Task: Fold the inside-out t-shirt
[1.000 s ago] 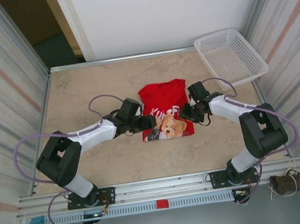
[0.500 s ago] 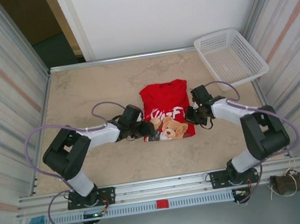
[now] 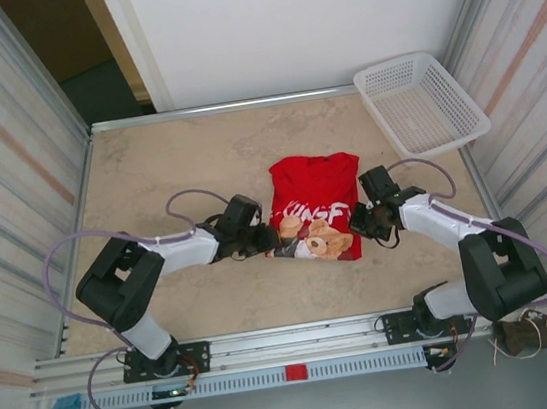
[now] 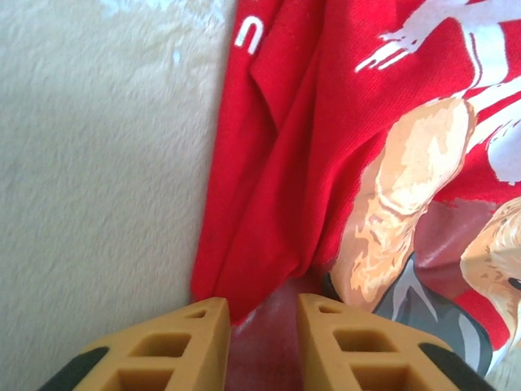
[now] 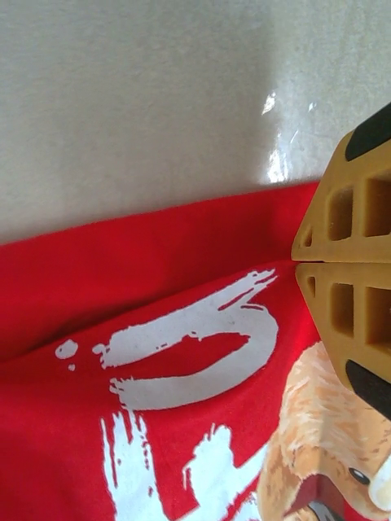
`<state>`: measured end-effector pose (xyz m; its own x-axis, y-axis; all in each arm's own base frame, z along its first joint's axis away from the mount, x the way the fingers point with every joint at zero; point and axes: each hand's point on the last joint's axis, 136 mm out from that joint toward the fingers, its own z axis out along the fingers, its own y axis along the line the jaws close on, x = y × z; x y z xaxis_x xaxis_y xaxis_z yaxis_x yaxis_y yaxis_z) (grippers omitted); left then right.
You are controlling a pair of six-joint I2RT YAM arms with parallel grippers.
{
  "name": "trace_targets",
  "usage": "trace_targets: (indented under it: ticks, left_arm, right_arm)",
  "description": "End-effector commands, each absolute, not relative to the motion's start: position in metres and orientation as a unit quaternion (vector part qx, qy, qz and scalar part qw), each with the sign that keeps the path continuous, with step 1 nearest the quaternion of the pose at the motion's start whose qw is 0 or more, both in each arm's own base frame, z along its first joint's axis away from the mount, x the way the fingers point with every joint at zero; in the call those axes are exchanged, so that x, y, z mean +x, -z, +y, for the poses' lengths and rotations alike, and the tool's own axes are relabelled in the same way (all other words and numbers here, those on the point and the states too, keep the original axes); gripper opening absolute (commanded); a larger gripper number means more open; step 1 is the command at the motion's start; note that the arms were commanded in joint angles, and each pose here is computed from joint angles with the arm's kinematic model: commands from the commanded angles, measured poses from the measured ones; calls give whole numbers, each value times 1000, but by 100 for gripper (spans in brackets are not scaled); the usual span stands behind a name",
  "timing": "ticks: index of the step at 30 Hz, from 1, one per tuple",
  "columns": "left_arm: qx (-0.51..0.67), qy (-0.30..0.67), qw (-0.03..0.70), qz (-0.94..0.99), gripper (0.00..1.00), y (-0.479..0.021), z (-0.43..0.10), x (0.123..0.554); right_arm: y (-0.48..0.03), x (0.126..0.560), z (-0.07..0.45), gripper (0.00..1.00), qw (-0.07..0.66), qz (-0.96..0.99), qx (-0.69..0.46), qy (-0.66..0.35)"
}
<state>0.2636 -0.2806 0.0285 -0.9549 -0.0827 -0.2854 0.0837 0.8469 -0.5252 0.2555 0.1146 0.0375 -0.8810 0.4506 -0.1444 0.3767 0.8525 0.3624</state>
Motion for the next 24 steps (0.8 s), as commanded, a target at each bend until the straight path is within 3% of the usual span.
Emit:
trace_targets:
  ticks: [1, 7, 13, 19, 24]
  left_arm:
    - [8, 245, 165, 956, 33, -49, -271, 260]
    - [60, 279, 197, 938, 41, -86, -307, 287]
    - [78, 301, 179, 934, 42, -70, -340, 310]
    - [51, 274, 155, 948, 42, -33, -323, 309]
    - [5, 246, 140, 959, 42, -17, -291, 285]
  right_arm:
    - [-37, 247, 108, 12, 101, 955, 238, -143]
    - [-81, 277, 126, 18, 164, 949, 208, -171]
    - [-63, 294, 148, 18, 167, 952, 181, -184]
    - [-23, 276, 138, 16, 125, 961, 189, -156]
    - [-20, 250, 120, 15, 117, 960, 214, -138]
